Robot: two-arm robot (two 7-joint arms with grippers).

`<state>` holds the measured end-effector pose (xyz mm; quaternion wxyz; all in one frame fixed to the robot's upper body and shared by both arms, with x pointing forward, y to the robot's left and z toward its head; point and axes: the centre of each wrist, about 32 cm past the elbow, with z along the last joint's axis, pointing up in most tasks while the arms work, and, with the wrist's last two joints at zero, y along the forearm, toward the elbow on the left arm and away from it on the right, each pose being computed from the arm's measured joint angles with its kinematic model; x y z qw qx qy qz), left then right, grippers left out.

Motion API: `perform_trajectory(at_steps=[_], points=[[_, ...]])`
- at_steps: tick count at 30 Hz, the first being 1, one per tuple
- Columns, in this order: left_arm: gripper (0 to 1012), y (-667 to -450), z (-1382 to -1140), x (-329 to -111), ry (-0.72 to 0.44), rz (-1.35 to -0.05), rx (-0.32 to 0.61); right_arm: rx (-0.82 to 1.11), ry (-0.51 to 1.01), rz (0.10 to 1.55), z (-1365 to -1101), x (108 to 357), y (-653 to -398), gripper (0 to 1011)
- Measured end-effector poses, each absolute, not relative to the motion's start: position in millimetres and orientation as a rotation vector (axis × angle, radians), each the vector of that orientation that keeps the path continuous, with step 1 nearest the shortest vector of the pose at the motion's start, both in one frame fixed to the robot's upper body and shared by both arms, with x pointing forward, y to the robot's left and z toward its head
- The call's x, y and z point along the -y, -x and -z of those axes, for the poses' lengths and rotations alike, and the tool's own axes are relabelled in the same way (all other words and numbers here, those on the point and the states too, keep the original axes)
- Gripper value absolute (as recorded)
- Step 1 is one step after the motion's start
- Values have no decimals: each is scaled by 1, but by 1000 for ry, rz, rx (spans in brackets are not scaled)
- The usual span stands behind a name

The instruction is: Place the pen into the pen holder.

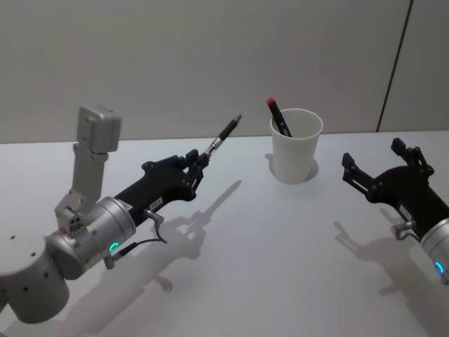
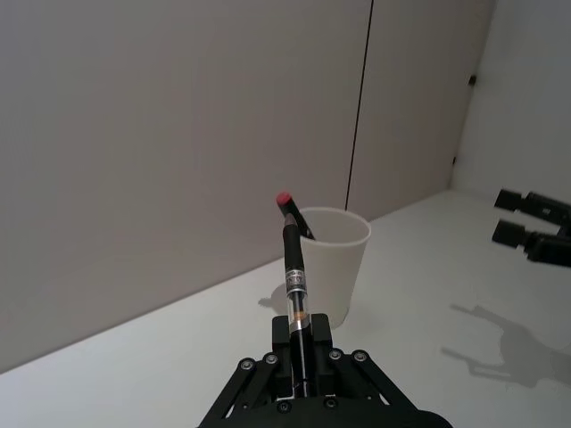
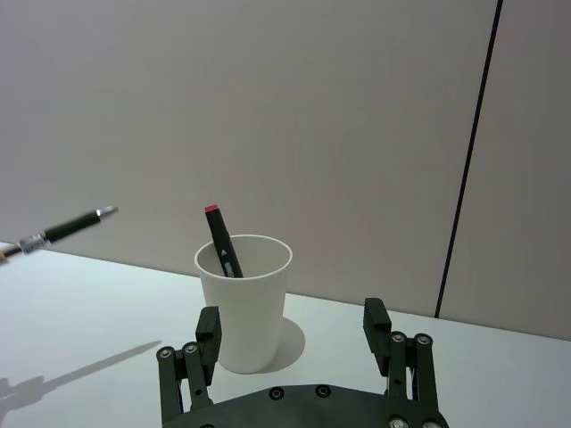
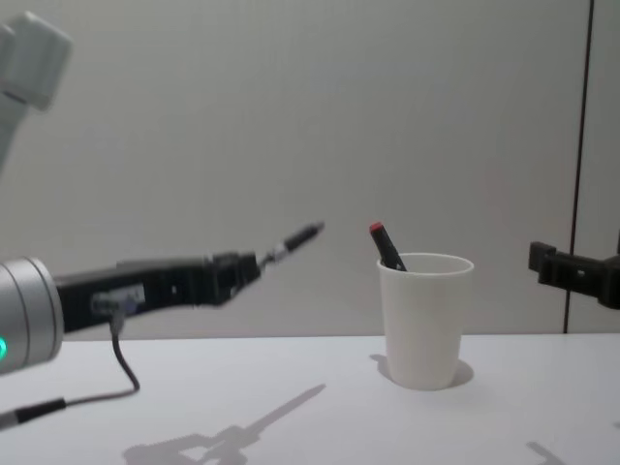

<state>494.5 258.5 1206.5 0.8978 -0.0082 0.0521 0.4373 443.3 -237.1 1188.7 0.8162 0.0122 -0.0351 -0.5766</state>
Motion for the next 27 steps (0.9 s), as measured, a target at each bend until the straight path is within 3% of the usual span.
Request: perform_trajectory(at_steps=[13, 27], points=[[145, -495, -1214, -263, 245, -799, -71, 75, -26, 1230, -1189, 237, -443, 1001], [144, -500, -1220, -259, 348, -613, -62, 75, -26, 1230, -1189, 237, -443, 1001]])
